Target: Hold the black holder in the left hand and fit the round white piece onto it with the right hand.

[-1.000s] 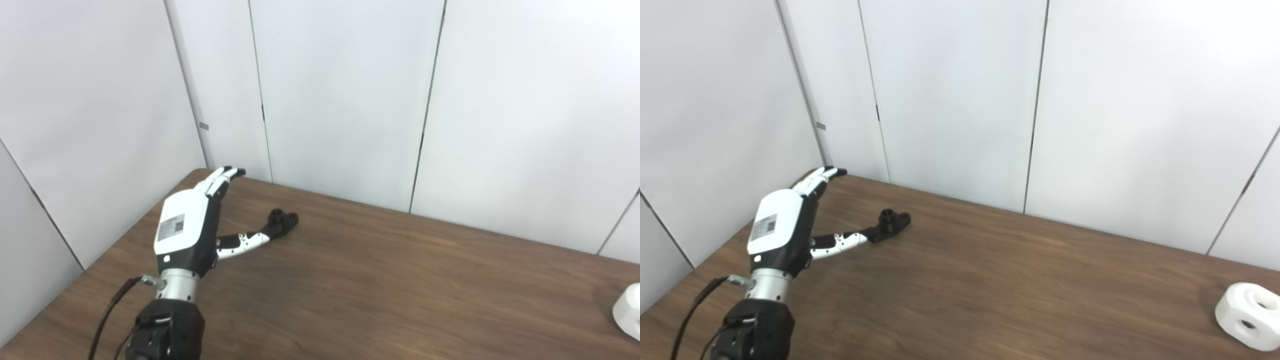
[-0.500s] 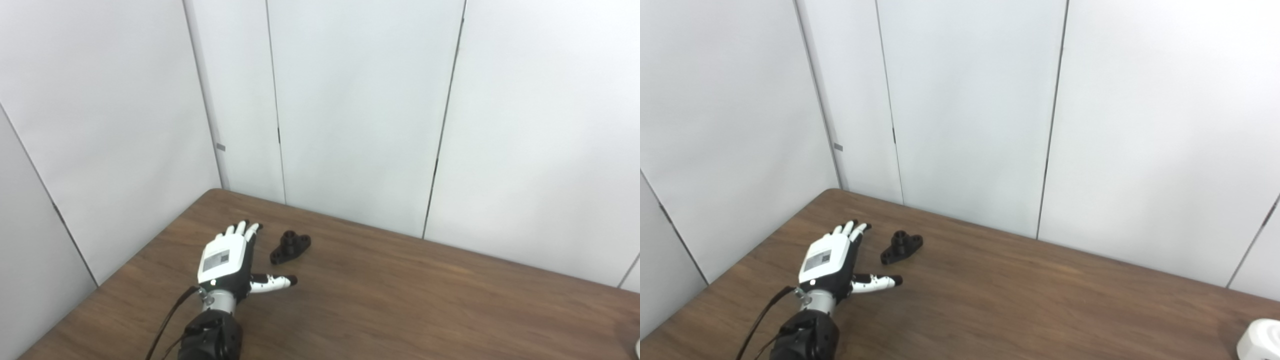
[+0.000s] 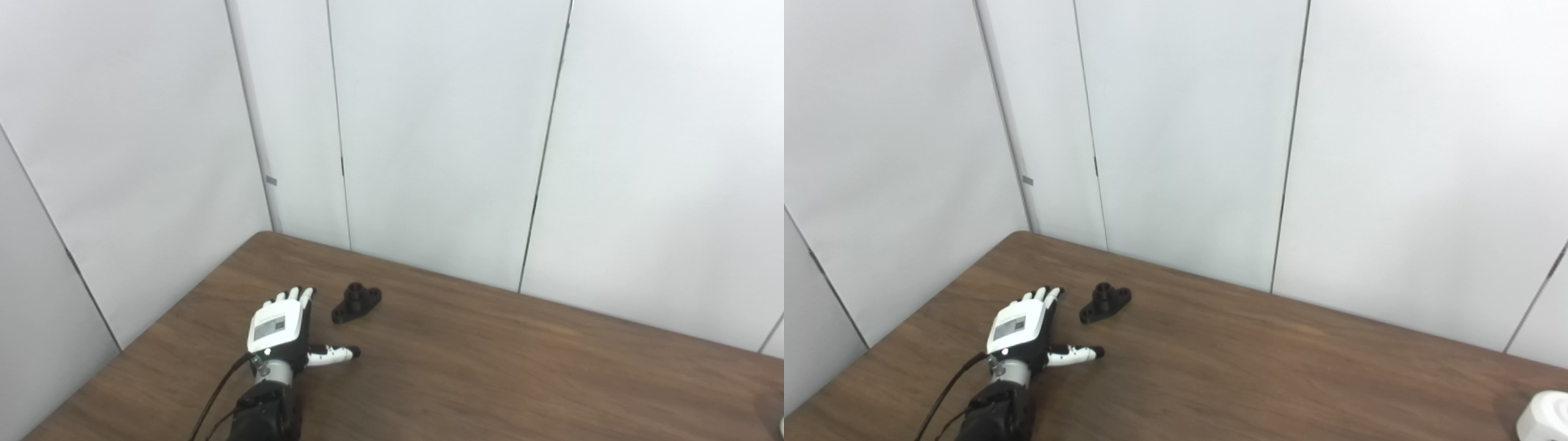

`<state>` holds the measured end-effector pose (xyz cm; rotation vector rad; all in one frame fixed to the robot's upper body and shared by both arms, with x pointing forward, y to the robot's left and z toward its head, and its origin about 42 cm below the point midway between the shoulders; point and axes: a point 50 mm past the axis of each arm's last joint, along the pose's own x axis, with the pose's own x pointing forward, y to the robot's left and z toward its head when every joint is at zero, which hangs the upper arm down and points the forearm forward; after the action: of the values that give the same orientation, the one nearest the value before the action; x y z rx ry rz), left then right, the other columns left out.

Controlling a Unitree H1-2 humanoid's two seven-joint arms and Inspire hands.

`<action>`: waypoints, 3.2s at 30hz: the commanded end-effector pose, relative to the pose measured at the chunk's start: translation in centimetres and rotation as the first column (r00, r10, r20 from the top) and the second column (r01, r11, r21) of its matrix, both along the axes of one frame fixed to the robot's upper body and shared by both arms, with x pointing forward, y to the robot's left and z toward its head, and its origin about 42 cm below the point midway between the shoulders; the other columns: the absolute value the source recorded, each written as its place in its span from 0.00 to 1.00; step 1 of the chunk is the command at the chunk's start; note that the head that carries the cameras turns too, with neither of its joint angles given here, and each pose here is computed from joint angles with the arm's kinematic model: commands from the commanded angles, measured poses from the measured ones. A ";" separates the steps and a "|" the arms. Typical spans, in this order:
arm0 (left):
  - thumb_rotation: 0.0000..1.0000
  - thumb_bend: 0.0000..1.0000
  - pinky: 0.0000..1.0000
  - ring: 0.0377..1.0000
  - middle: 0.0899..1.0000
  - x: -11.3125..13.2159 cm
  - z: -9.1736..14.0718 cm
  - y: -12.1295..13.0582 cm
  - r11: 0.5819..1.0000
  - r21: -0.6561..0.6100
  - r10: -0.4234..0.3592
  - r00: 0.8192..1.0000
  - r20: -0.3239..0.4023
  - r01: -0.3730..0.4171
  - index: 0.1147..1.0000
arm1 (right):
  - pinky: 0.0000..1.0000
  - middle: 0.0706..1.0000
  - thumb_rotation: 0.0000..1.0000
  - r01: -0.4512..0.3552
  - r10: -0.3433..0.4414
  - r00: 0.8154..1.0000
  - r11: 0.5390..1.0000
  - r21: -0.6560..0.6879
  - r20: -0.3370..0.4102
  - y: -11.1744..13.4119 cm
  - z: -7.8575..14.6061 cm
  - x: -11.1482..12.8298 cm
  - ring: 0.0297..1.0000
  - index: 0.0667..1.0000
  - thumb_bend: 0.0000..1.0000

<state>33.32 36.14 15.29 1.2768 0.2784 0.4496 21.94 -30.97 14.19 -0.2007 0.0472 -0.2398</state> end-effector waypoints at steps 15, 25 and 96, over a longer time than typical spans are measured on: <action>0.50 0.96 1.00 1.00 1.00 3.3 -0.4 1.0 0.991 -0.129 0.054 0.985 0.163 -0.033 0.86 | 0.49 0.74 0.34 0.014 -0.015 1.000 0.999 -0.051 -0.008 -1.4 -0.1 -1.2 0.66 0.78 0.39; 0.39 0.95 1.00 0.98 0.99 4.9 -1.7 0.5 0.975 -0.220 0.068 0.974 0.216 -0.019 0.79 | 0.50 0.74 0.33 0.021 -0.022 1.000 0.998 -0.062 -0.014 -1.3 0.2 -1.9 0.66 0.78 0.39; 0.05 0.52 1.00 0.95 0.91 3.9 0.6 -7.1 0.938 -0.126 -0.294 0.933 0.206 0.323 0.41 | 0.49 0.73 0.37 0.050 -0.050 0.998 0.999 0.004 0.027 0.3 1.0 -2.7 0.66 0.76 0.39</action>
<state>36.84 29.69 14.25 1.0737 0.0404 0.2761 19.02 -31.39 14.65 -0.2141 0.0589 -0.2811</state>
